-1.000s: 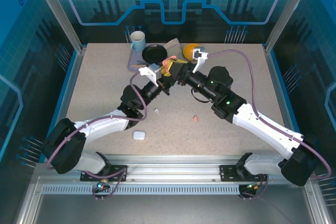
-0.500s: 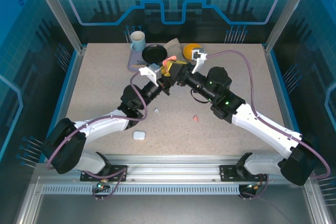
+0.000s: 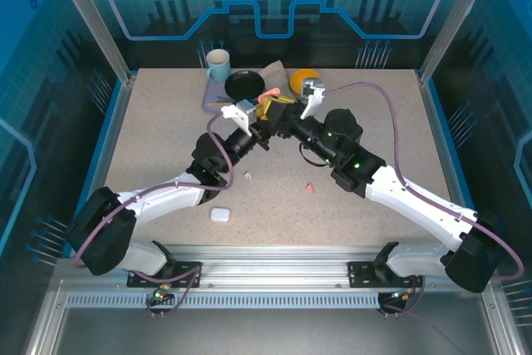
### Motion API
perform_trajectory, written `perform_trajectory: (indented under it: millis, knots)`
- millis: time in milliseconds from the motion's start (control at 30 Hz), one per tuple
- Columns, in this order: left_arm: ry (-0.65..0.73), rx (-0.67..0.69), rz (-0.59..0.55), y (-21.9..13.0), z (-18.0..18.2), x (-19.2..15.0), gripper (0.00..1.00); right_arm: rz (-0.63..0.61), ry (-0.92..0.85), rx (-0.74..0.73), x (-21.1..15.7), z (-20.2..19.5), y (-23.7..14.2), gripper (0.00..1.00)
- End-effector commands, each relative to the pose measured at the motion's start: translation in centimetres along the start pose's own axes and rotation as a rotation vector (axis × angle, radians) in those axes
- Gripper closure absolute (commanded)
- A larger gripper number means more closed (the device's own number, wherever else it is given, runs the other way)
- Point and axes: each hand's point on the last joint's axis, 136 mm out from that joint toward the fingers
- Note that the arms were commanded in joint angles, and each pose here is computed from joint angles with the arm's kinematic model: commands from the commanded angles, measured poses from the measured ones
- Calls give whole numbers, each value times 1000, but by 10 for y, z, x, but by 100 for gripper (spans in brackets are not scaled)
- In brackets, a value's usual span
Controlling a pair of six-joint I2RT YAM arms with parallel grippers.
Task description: Insert the wireless bluetooth earbuds into the charging case
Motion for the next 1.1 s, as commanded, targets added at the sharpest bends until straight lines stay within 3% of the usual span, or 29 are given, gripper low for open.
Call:
perform_trajectory:
  millis: [0, 600, 1067]
  knots:
    - [3, 28, -85, 8, 5, 29, 100, 34, -54, -39, -17, 0, 0, 80]
    - [36, 55, -76, 9, 7, 29, 100, 37, -129, -91, -21, -1, -7, 83]
    - [36, 47, -59, 9, 5, 22, 100, -72, -64, -44, 17, 17, -5, 83]
Point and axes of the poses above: each hand's point on the last joint's axis, 136 mm out from that joint toward the fingers, its own y axis out along the fingers, its own z axis along the line the jaws close on, x = y × z, and after that the axes turned 15 degrees about y, right-handed
